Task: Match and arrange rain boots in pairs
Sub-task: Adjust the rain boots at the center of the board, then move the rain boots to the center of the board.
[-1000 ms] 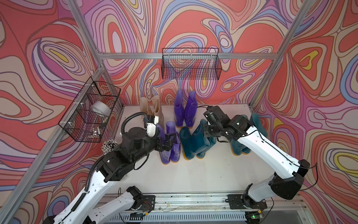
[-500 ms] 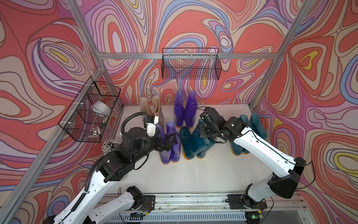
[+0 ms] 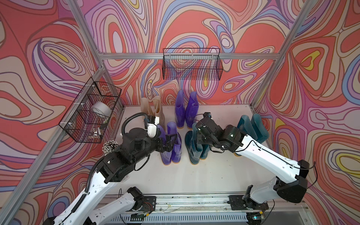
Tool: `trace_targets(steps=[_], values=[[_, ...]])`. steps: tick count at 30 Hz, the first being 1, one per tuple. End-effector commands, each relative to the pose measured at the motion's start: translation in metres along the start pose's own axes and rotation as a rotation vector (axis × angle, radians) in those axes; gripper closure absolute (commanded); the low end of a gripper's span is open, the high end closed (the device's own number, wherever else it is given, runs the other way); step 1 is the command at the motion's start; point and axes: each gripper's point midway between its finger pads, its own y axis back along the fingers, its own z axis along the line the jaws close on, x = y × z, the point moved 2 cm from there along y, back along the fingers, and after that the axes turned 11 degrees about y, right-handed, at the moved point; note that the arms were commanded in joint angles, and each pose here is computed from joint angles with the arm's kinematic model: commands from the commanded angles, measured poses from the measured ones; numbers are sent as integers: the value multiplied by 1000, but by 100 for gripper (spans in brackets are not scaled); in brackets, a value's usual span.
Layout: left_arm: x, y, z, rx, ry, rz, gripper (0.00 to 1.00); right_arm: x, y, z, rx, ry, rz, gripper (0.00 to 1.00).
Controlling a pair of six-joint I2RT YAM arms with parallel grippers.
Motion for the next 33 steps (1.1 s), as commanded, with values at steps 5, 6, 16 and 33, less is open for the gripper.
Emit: trace_targets(steps=[5,6,16,33], values=[[1,5,2,0,12,-3,0,-45,32,0,3,16,-150,57],[1,3,2,1,11,2,0,-51,39,-3,17,29,-164,55],[-6,-6,-11,36,-2,11,0,-82,87,-159,570,137,-96,46],[-2,-21,-30,98,-18,119,0,-18,74,-280,566,-61,122,20]])
